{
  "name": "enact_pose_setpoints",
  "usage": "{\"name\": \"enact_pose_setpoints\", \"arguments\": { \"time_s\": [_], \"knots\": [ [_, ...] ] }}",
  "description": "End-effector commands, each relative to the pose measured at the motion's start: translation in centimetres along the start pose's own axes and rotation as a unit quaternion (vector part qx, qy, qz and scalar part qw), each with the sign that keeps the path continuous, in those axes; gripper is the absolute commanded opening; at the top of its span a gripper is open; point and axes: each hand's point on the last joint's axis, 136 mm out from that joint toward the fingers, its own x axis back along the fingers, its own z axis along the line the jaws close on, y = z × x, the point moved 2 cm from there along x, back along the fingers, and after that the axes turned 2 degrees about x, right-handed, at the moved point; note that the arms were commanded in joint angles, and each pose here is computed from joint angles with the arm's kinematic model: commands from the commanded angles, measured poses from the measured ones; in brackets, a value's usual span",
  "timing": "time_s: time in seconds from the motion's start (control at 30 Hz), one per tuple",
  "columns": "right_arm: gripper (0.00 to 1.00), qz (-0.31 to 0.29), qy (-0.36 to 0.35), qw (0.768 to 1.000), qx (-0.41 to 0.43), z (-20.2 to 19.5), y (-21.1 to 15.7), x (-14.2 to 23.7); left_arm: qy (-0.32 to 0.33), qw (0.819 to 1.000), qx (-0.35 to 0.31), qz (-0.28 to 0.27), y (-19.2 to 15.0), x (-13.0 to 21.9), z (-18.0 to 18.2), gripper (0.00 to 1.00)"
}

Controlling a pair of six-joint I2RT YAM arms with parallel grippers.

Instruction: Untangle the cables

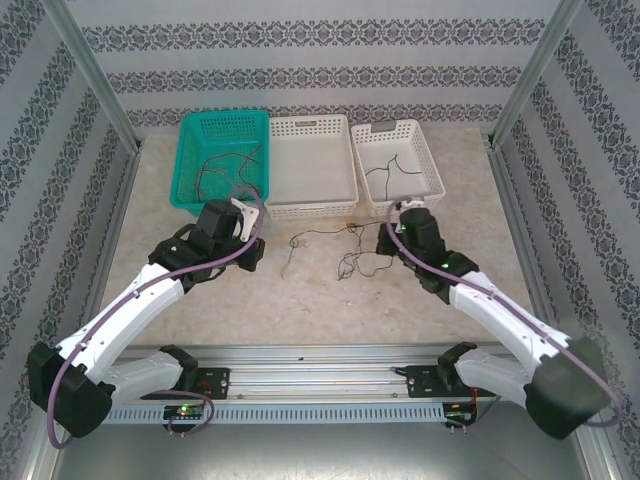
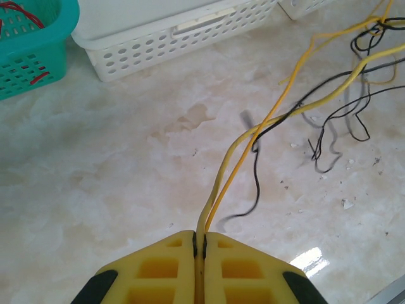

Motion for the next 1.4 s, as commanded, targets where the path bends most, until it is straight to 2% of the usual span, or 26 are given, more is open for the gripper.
{"name": "enact_pose_setpoints", "arguments": {
  "time_s": [0.0,0.4,0.7,0.83,0.97,1.2,1.37],
  "knots": [
    [0.0,0.003,-0.012,0.999,-0.04,-1.8,0.4,2.1,0.014,1.0,-0.015,0.007,-0.3,0.3,0.1,0.0],
    [0.0,-0.04,-0.065,0.987,-0.144,-8.1,4.8,8.1,0.059,0.998,-0.015,0.027,-0.6,-0.1,1.5,0.0],
    [0.0,-0.086,-0.133,0.971,-0.18,-10.6,5.5,11.1,0.111,0.993,-0.013,0.044,-0.9,-0.2,3.1,0.0],
    [0.0,-0.12,-0.161,0.956,-0.214,-11.8,5.6,12.8,0.138,0.99,-0.012,0.038,-0.8,0.2,3.9,0.0],
    [0.0,-0.167,-0.174,0.94,-0.243,-12.5,6.1,15.1,0.165,0.986,-0.011,0.037,-0.7,0.7,4.7,0.0],
    [0.0,-0.2,-0.214,0.921,-0.256,-13.0,6.6,18.0,0.195,0.98,-0.006,0.047,-0.9,0.7,5.8,0.0],
    [0.0,-0.242,-0.208,0.906,-0.278,-12.6,7.2,20.1,0.209,0.976,-0.004,0.055,-1.1,0.7,6.3,0.0]
  ]
}}
